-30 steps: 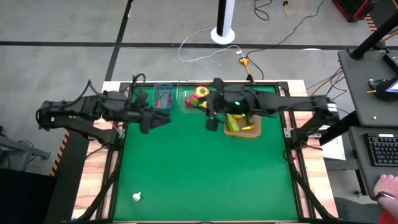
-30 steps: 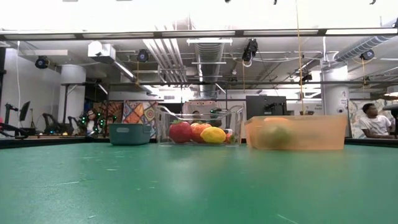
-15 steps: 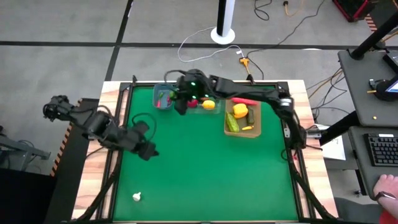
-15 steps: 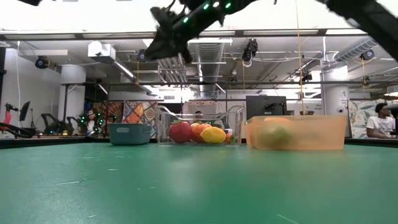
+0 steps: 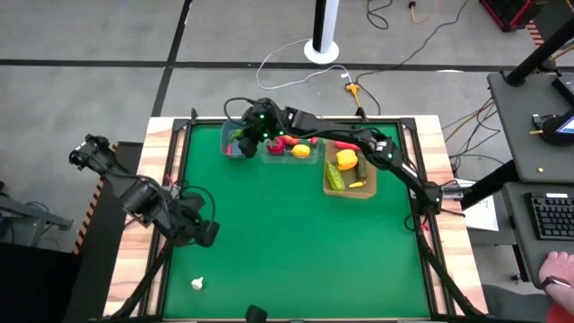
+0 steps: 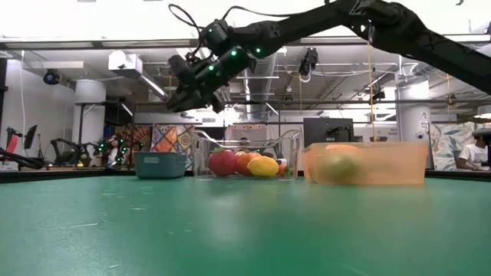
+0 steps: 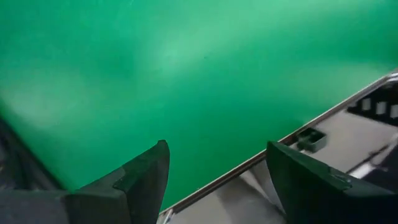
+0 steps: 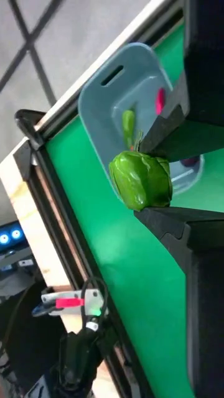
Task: Sort produce into baskets
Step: Put the green chili pepper into the blue bin, then put the garlic into the blue bin
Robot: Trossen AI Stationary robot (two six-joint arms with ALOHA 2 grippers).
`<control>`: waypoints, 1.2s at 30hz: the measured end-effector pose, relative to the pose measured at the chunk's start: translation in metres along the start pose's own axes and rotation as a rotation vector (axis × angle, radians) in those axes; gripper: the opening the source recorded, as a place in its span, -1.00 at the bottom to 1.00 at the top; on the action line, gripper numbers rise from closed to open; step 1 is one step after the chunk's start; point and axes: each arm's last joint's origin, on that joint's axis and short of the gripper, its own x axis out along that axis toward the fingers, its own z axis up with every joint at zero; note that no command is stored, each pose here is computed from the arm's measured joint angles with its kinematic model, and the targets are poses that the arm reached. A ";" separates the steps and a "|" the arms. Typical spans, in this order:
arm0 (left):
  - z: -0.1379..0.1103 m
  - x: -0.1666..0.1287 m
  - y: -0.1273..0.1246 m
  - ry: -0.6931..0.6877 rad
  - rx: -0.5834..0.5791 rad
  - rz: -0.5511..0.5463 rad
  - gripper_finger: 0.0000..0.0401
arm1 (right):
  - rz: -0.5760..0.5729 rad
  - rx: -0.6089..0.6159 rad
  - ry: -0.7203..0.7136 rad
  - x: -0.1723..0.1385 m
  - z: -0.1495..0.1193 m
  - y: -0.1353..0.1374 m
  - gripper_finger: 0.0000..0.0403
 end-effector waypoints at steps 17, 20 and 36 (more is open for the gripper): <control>-0.021 0.015 0.000 0.092 -0.007 0.133 0.24 | 0.024 -0.022 -0.014 0.041 -0.029 0.001 -0.50; -0.023 0.016 0.001 0.093 -0.014 0.136 0.24 | 0.014 -0.020 -0.013 0.041 -0.030 -0.001 -0.50; -0.023 0.016 0.001 0.084 -0.014 0.134 0.24 | -0.037 0.056 -0.034 0.039 -0.025 -0.003 0.03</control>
